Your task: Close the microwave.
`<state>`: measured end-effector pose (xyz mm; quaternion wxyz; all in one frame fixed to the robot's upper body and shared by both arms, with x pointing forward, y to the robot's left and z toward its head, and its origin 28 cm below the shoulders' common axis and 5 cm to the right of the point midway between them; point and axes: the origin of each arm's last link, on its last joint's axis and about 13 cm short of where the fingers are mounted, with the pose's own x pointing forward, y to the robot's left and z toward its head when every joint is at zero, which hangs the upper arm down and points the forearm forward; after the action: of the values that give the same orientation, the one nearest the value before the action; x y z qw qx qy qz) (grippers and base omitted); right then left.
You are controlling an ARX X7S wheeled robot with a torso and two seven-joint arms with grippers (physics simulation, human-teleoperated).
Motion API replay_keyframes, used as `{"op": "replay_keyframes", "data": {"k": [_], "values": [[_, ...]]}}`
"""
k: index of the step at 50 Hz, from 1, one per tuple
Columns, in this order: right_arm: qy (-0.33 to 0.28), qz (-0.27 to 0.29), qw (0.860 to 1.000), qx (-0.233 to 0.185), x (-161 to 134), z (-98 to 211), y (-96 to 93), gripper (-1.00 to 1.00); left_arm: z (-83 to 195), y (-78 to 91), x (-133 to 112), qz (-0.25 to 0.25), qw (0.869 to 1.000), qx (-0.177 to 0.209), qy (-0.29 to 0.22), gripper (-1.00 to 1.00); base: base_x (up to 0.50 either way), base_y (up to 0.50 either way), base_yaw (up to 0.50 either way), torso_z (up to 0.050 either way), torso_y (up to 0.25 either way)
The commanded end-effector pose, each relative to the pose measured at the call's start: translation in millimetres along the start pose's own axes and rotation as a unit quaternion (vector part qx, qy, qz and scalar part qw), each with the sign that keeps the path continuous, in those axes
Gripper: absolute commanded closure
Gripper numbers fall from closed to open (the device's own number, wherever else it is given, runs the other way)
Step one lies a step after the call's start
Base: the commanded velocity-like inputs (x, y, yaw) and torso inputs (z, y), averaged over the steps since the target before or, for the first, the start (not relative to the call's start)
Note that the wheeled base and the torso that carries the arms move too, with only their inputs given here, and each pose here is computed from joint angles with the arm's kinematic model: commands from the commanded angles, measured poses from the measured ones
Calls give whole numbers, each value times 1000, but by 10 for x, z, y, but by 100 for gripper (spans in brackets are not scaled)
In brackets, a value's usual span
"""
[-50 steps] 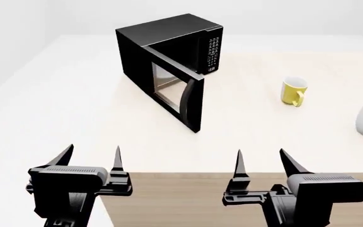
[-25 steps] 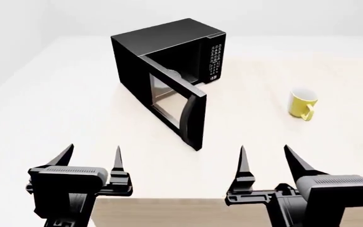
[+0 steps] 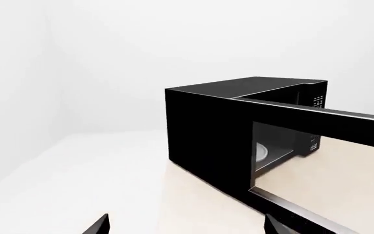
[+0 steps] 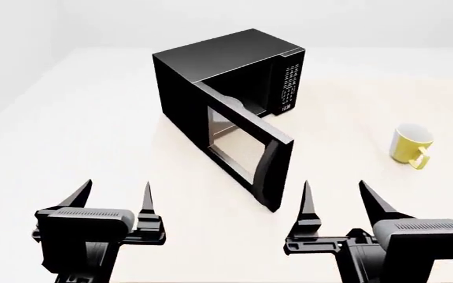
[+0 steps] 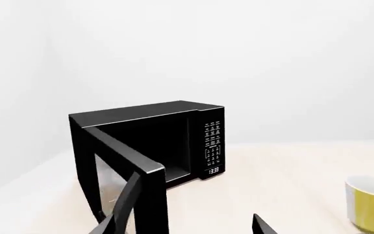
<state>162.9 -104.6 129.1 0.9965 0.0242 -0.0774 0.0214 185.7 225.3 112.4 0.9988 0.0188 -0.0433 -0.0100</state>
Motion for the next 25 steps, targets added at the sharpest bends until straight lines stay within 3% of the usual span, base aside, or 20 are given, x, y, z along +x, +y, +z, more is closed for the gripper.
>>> {"op": "replay_keyframes", "data": {"k": [1, 6, 7, 14, 25], "values": [[-4, 1, 1000, 0, -9, 20, 5, -100, -3, 3, -1, 0, 1000, 1, 0, -100, 31, 500, 0, 0, 0], [-4, -18, 1000, -17, 14, 33, 11, -100, -3, 1, 6, 0, 1000, 0, 1, -100, 29, 368, 0, 0, 0], [-2, -9, 1000, 3, 17, 44, 9, -100, -2, 1, 7, 0, 1000, 1, 1, -100, 0, 0, 0, 0, 0], [-14, 2, 1000, 12, -6, 82, -8, -100, -10, 3, 6, 0, 1000, 1, 1, -100, 43, 0, 0, 0, 0], [-37, -20, 999, -4, -25, 236, -24, -100, -11, 0, 8, 1, 1000, 2, 1, -100, 489, 0, 0, 0, 0]]}}
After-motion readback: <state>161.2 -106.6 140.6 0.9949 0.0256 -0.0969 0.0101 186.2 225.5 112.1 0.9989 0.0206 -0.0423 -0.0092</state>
